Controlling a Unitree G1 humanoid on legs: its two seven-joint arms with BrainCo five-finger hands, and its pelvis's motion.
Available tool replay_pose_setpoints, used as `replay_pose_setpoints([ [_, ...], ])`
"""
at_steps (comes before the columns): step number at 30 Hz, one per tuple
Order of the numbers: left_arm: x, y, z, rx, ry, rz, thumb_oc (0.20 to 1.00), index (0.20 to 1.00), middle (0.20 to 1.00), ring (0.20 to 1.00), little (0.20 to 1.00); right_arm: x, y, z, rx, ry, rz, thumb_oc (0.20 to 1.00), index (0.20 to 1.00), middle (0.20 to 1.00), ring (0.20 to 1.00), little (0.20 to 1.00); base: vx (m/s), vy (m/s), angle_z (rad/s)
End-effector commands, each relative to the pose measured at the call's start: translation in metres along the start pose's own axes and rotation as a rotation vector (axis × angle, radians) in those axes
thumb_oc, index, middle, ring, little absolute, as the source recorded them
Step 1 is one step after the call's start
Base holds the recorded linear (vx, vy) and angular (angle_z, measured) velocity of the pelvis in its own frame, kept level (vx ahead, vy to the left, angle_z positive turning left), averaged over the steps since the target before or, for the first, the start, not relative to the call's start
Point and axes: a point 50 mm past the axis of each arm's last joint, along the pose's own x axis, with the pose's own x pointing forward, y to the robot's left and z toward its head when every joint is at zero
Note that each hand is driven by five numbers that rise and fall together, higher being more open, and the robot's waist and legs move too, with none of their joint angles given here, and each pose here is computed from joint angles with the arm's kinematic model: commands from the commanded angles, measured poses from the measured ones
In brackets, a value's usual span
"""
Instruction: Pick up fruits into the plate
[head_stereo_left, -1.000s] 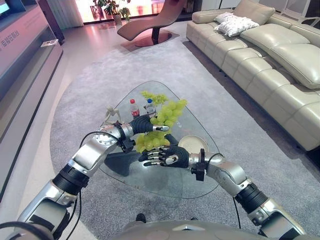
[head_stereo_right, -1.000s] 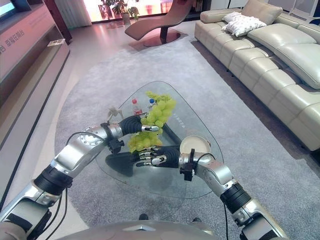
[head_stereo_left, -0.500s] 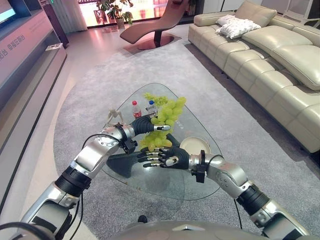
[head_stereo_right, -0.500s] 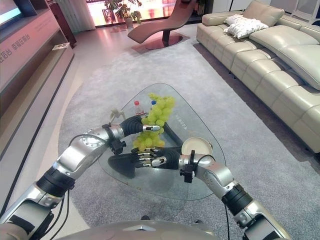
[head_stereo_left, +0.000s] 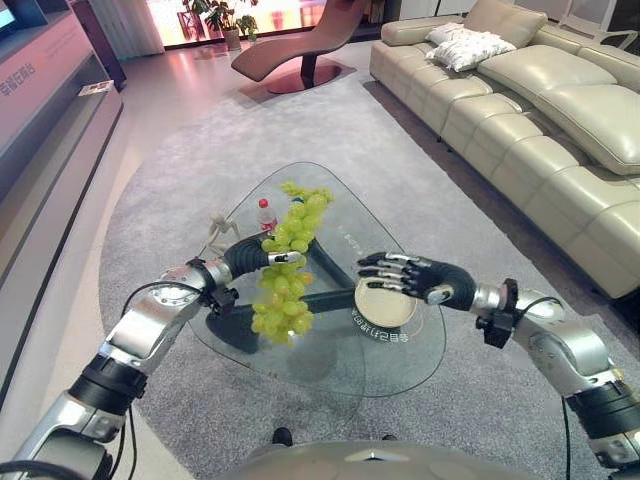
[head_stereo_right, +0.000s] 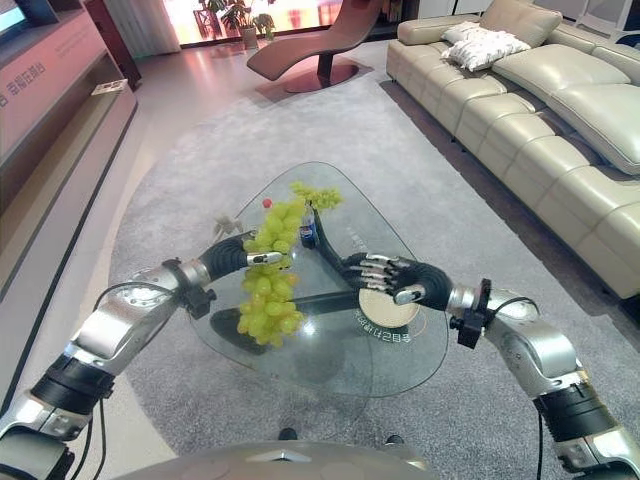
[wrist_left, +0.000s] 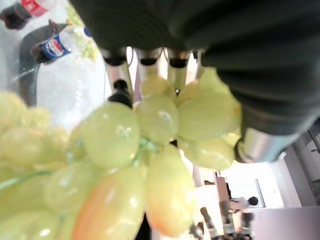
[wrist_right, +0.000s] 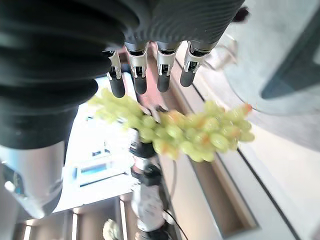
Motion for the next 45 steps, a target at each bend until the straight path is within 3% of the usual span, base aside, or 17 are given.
replay_pose_setpoints([
  [1, -0.008, 0.026, 0.039, 0.072, -0.18, 0.049, 0.2, 0.2, 0.2, 0.2, 0.2, 0.004, 0.001, 0.026, -0.083, -0.173, -0.012, 1.0, 1.0, 1.0, 1.0, 1.0, 0.0, -0.007, -0.04],
  [9, 0.007, 0.013, 0.052, 0.052, -0.228, -0.045, 0.2, 0.2, 0.2, 0.2, 0.2, 0.016, -0.012, 0.011, -0.128, -0.081, -0.107, 1.0, 1.0, 1.0, 1.0, 1.0, -0.01, -0.005, -0.03],
  [27, 0.045, -0.029, 0.08, 0.001, -0.327, -0.238, 0.2, 0.2, 0.2, 0.2, 0.2, 0.105, 0.012, -0.015, -0.021, -0.038, 0.05, 1.0, 1.0, 1.0, 1.0, 1.0, 0.0, 0.0, 0.03],
  [36, 0.05, -0.036, 0.081, -0.027, -0.33, -0.243, 0.2, 0.2, 0.2, 0.2, 0.2, 0.129, 0.044, -0.018, 0.06, -0.052, 0.221, 1.0, 1.0, 1.0, 1.0, 1.0, 0.0, 0.0, 0.0],
  [45, 0.049, -0.03, 0.074, -0.024, -0.296, -0.189, 0.2, 0.2, 0.2, 0.2, 0.2, 0.131, 0.086, -0.026, 0.273, -0.072, 0.53, 1.0, 1.0, 1.0, 1.0, 1.0, 0.0, 0.0, 0.0],
])
